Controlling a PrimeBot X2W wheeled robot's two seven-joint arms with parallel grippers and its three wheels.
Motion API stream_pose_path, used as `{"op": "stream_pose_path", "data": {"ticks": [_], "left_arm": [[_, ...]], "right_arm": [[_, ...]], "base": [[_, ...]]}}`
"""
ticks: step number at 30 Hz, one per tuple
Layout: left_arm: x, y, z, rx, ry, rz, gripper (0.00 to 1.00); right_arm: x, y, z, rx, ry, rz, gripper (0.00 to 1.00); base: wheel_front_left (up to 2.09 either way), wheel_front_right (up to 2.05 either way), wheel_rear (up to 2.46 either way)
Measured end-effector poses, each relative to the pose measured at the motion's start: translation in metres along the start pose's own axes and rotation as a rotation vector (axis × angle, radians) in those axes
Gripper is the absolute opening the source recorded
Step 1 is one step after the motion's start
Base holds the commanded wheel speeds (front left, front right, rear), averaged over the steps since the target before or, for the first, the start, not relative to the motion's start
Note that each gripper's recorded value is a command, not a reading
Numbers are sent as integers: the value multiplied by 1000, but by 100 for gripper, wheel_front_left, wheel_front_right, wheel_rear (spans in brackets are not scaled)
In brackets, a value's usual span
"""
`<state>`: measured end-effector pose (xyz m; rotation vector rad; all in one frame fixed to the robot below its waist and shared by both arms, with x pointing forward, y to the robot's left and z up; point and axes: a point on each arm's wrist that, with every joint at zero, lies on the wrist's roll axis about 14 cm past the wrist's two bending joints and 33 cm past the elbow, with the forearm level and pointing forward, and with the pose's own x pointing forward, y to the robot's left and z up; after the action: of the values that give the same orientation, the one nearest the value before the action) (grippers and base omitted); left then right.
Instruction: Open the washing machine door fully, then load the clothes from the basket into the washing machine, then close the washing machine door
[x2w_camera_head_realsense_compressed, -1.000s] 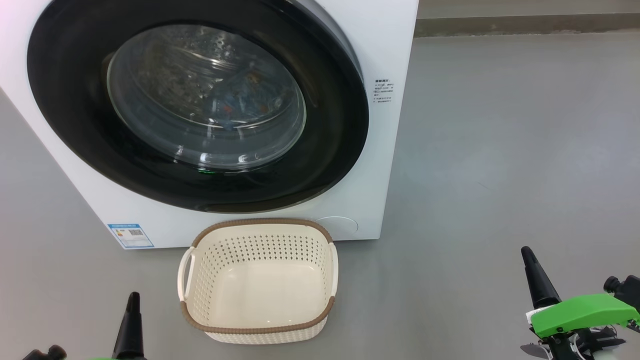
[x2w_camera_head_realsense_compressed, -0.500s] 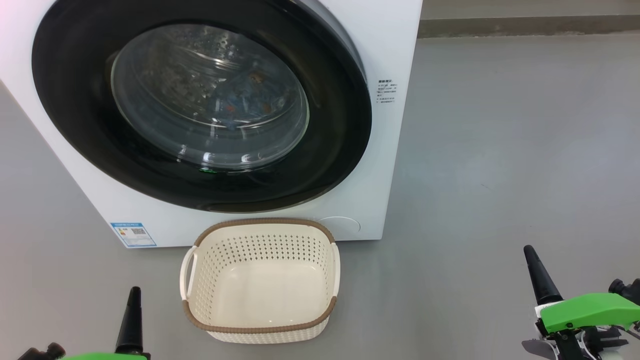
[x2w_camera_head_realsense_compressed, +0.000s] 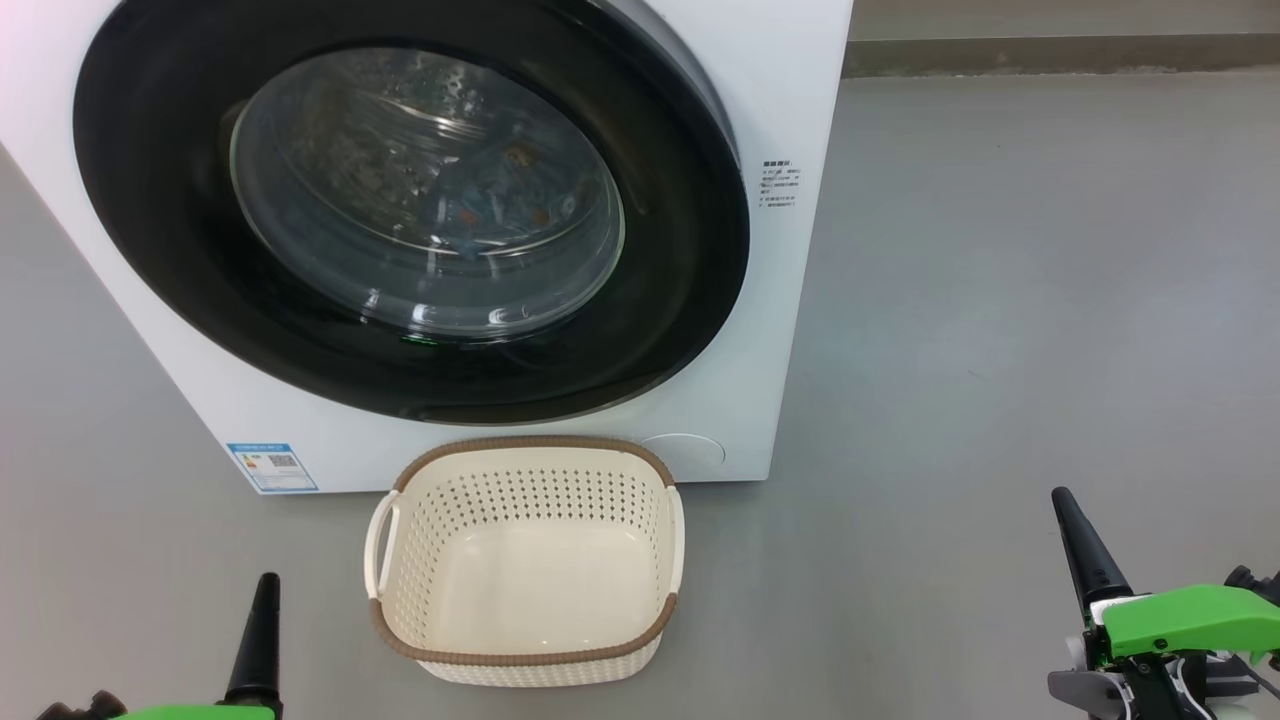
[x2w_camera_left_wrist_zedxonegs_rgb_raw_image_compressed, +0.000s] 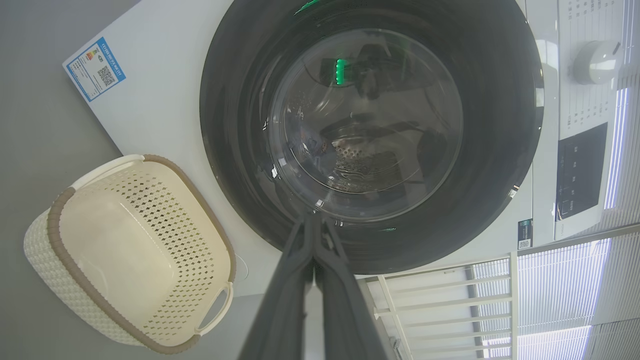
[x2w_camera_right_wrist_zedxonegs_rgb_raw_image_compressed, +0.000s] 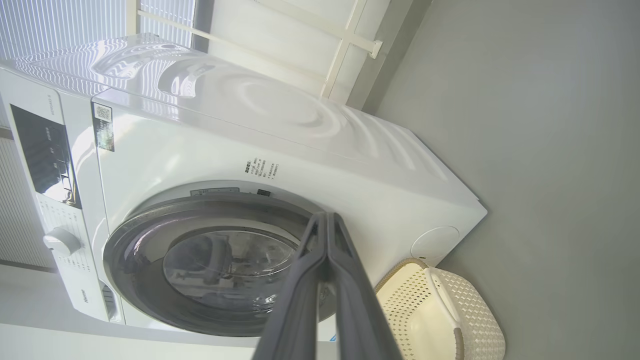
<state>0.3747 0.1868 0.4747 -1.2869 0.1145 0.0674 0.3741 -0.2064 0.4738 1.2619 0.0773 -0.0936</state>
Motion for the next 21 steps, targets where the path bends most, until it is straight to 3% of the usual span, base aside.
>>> {"op": "stream_pose_path", "data": {"ticks": [21], "left_arm": [[2, -11, 5, -204, -1, -35, 0]], "right_arm": [[2, 7, 1, 221, -1, 24, 0]], "base": [[0, 0, 0]]}}
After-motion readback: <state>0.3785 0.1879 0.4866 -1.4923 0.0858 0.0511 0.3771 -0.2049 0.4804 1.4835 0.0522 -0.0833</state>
